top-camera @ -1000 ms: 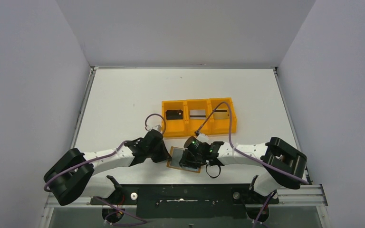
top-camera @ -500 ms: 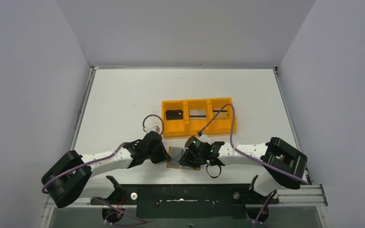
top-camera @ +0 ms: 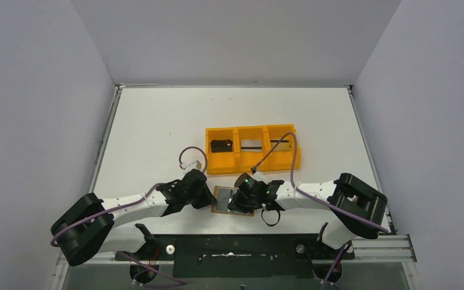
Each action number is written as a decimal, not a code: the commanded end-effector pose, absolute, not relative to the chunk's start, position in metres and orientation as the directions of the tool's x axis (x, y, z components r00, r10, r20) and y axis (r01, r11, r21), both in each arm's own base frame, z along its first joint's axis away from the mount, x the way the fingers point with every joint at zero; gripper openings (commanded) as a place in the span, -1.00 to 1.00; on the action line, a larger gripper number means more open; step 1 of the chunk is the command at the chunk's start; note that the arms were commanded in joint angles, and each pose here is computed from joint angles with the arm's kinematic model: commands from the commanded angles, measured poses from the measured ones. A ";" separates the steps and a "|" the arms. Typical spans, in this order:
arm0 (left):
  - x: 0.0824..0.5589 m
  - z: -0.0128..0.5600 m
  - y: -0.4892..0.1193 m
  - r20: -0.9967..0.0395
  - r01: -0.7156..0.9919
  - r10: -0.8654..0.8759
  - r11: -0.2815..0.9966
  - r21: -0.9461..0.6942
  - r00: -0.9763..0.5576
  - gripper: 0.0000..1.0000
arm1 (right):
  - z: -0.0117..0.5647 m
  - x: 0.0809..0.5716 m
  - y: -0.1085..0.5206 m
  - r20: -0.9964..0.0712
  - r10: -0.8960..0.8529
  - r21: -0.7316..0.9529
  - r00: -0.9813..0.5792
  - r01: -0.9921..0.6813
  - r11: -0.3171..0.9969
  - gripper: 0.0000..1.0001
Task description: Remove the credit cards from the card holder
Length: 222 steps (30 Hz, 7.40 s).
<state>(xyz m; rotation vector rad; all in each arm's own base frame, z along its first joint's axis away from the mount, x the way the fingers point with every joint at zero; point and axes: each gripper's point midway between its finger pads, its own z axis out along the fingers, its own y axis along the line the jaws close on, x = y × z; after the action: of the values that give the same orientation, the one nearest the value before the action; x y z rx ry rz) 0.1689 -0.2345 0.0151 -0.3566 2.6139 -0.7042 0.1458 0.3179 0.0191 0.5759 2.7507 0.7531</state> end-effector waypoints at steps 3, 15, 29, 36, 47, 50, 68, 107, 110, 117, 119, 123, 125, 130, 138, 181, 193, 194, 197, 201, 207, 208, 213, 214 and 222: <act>0.141 -0.017 -0.204 -0.277 -0.187 -0.316 0.893 -0.410 -0.907 -1.00 | 0.041 0.173 0.340 -0.176 0.447 0.684 -0.877 0.218 0.696 -0.85; 0.139 -0.020 -0.196 -0.286 -0.205 -0.332 0.895 -0.396 -0.899 -1.00 | 0.089 0.189 0.336 -0.233 0.456 0.822 -0.859 0.077 0.564 -1.00; 0.143 -0.018 -0.199 -0.295 -0.195 -0.326 0.897 -0.397 -0.898 -1.00 | 0.057 0.172 0.315 -0.238 0.389 0.697 -0.890 0.123 0.706 -0.47; 0.144 -0.017 -0.201 -0.295 -0.190 -0.322 0.897 -0.400 -0.899 -1.00 | 0.059 0.169 0.334 -0.222 0.338 0.732 -0.915 0.073 0.677 -0.35; 0.144 -0.015 -0.201 -0.298 -0.185 -0.320 0.896 -0.403 -0.899 -1.00 | 0.036 0.164 0.327 -0.197 0.334 0.637 -0.922 0.139 0.758 -0.24; 0.144 -0.014 -0.201 -0.299 -0.185 -0.322 0.895 -0.406 -0.898 -1.00 | 0.034 0.161 0.325 -0.212 0.320 0.590 -0.923 0.141 0.795 -0.23; 0.144 -0.013 -0.203 -0.300 -0.179 -0.322 0.890 -0.420 -0.898 -1.00 | 0.021 0.163 0.313 -0.246 0.343 0.496 -0.907 0.186 0.848 -0.25; 0.144 -0.012 -0.215 -0.294 -0.125 -0.281 0.882 -0.455 -0.914 -1.00 | 0.030 0.178 0.340 -0.283 0.286 0.549 -0.915 0.090 0.831 -0.81; 0.144 -0.012 -0.214 -0.295 -0.127 -0.283 0.882 -0.453 -0.913 -1.00 | 0.038 0.181 0.343 -0.338 0.258 0.514 -0.905 0.053 0.856 -1.00; 0.144 -0.012 -0.206 -0.305 -0.142 -0.289 0.895 -0.424 -0.908 -1.00 | 0.070 0.183 0.348 -0.385 0.285 0.602 -0.878 -0.005 0.798 -1.00; 0.144 -0.012 -0.202 -0.311 -0.148 -0.290 0.901 -0.408 -0.905 -1.00 | 0.076 0.184 0.343 -0.391 0.303 0.613 -0.869 -0.001 0.790 -1.00; 0.144 -0.011 -0.200 -0.319 -0.147 -0.288 0.904 -0.400 -0.903 -1.00 | 0.076 0.185 0.333 -0.385 0.329 0.617 -0.862 0.025 0.786 -1.00; 0.145 -0.011 -0.199 -0.322 -0.149 -0.289 0.906 -0.397 -0.902 -1.00 | 0.074 0.185 0.329 -0.381 0.337 0.613 -0.861 0.038 0.789 -1.00; 0.146 -0.009 -0.200 -0.324 -0.142 -0.284 0.906 -0.398 -0.902 -1.00 | 0.070 0.183 0.323 -0.370 0.346 0.612 -0.862 0.054 0.789 -1.00; 0.148 -0.005 -0.207 -0.336 -0.107 -0.265 0.900 -0.422 -0.904 -1.00 | 0.059 0.187 0.330 -0.322 0.317 0.638 -0.892 0.044 0.769 -0.56; 0.149 -0.007 -0.222 -0.328 -0.072 -0.259 0.869 -0.489 -0.908 -1.00 | 0.094 0.156 0.382 -0.241 0.187 0.877 -0.952 -0.132 0.462 -0.69; 0.149 -0.004 -0.219 -0.337 -0.072 -0.266 0.868 -0.492 -0.903 -1.00 | 0.079 0.162 0.369 -0.279 0.202 0.820 -0.939 -0.124 0.559 -1.00; 0.149 -0.005 -0.216 -0.336 -0.083 -0.272 0.872 -0.483 -0.902 -1.00 | 0.084 0.163 0.367 -0.281 0.213 0.829 -0.936 -0.126 0.544 -1.00; 0.148 -0.008 -0.210 -0.333 -0.110 -0.293 0.874 -0.472 -0.896 -1.00 | 0.109 0.170 0.368 -0.267 0.246 0.880 -0.932 -0.132 0.457 -1.00; 0.148 -0.009 -0.207 -0.331 -0.126 -0.304 0.877 -0.464 -0.893 -1.00 | 0.109 0.172 0.362 -0.280 0.242 0.858 -0.929 -0.129 0.497 -1.00; 0.151 -0.005 -0.204 -0.345 -0.121 -0.297 0.885 -0.449 -0.891 -1.00 | 0.099 0.170 0.346 -0.260 0.274 0.856 -0.926 -0.090 0.509 -1.00; 0.152 -0.005 -0.205 -0.346 -0.120 -0.297 0.884 -0.451 -0.890 -1.00 | 0.098 0.170 0.346 -0.258 0.273 0.855 -0.927 -0.088 0.511 -1.00; 0.152 -0.003 -0.207 -0.350 -0.104 -0.288 0.882 -0.460 -0.892 -1.00 | 0.084 0.172 0.336 -0.265 0.286 0.804 -0.921 -0.048 0.592 -1.00; 0.152 -0.003 -0.207 -0.351 -0.101 -0.286 0.882 -0.461 -0.892 -1.00 | 0.081 0.173 0.334 -0.272 0.282 0.787 -0.920 -0.044 0.616 -0.99; 0.152 -0.001 -0.212 -0.353 -0.076 -0.274 0.872 -0.483 -0.895 -1.00 | 0.057 0.172 0.335 -0.302 0.208 0.679 -0.930 -0.057 0.731 -0.35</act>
<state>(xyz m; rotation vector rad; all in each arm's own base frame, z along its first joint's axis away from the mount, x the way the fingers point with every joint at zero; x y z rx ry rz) 0.1687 -0.2243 0.0155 -0.3086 2.5399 -0.7156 0.1648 0.3261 0.0560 0.1710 2.5869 1.0687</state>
